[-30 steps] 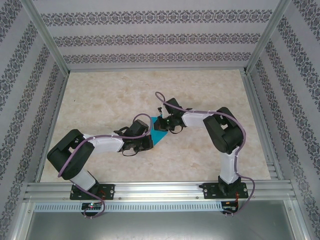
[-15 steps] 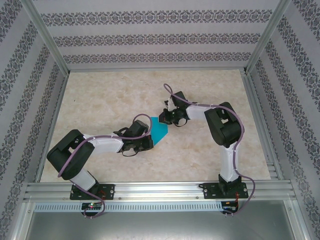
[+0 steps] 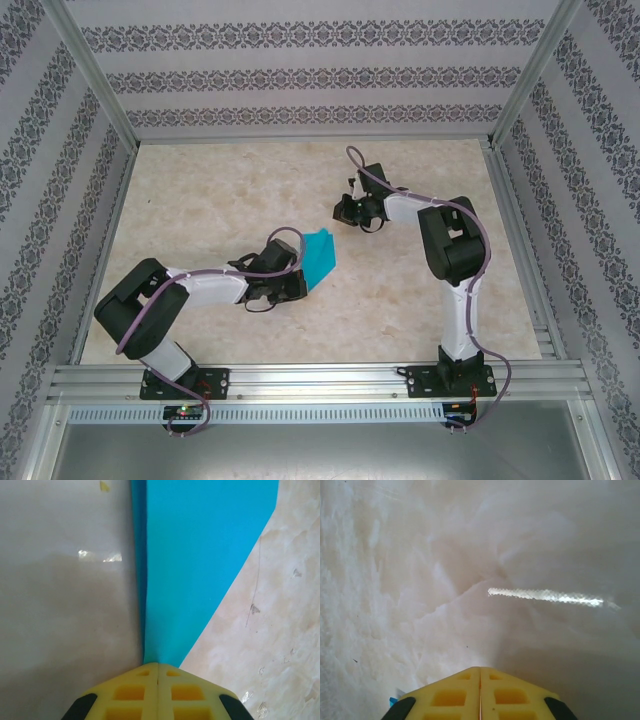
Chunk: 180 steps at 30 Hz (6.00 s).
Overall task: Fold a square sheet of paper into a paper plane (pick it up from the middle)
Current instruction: Fourth fold the wing at the center of the table, then pick up the paper from the center of the table.
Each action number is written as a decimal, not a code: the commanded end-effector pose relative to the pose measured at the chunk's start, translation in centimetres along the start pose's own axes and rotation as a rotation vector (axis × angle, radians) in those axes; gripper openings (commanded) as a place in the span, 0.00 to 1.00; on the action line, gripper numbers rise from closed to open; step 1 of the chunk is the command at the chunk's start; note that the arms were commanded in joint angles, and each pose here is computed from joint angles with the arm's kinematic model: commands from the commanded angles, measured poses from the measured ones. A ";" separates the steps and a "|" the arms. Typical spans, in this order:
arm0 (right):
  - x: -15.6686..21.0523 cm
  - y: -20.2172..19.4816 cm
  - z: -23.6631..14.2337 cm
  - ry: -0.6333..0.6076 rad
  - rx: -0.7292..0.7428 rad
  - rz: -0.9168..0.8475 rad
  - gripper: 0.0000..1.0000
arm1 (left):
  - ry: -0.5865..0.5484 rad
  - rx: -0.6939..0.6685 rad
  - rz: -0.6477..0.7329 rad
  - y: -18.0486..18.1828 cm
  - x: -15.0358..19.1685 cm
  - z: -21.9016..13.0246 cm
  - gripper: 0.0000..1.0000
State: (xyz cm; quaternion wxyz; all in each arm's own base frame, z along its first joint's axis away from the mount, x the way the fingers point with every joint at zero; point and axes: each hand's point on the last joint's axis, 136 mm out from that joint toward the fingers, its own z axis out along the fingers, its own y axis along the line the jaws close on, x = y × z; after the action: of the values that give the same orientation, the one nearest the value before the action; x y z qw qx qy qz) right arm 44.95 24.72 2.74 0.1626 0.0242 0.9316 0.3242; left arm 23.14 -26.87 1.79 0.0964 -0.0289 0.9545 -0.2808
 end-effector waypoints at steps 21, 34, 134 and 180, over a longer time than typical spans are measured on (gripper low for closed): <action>9.7 6.5 -1.6 0.006 -0.003 0.078 0.39 | -0.298 -0.016 -0.117 4.1 -9.9 -9.0 0.87; 10.4 4.5 0.5 0.032 0.072 0.120 0.38 | -0.199 0.292 -0.026 -1.0 -9.5 -7.1 0.74; 9.8 6.3 0.6 0.041 0.093 0.052 0.37 | -0.028 0.107 -0.028 1.9 -7.0 0.6 0.10; 8.3 3.5 0.8 0.003 0.153 0.109 0.39 | -0.021 0.096 -0.039 2.2 -6.7 0.7 0.10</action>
State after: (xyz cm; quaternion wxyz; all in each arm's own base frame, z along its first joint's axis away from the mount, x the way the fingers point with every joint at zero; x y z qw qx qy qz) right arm 36.37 30.80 2.21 0.1264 0.0728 0.9485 0.2810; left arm 30.76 -25.34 1.84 0.1139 -0.0457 0.9277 -0.3525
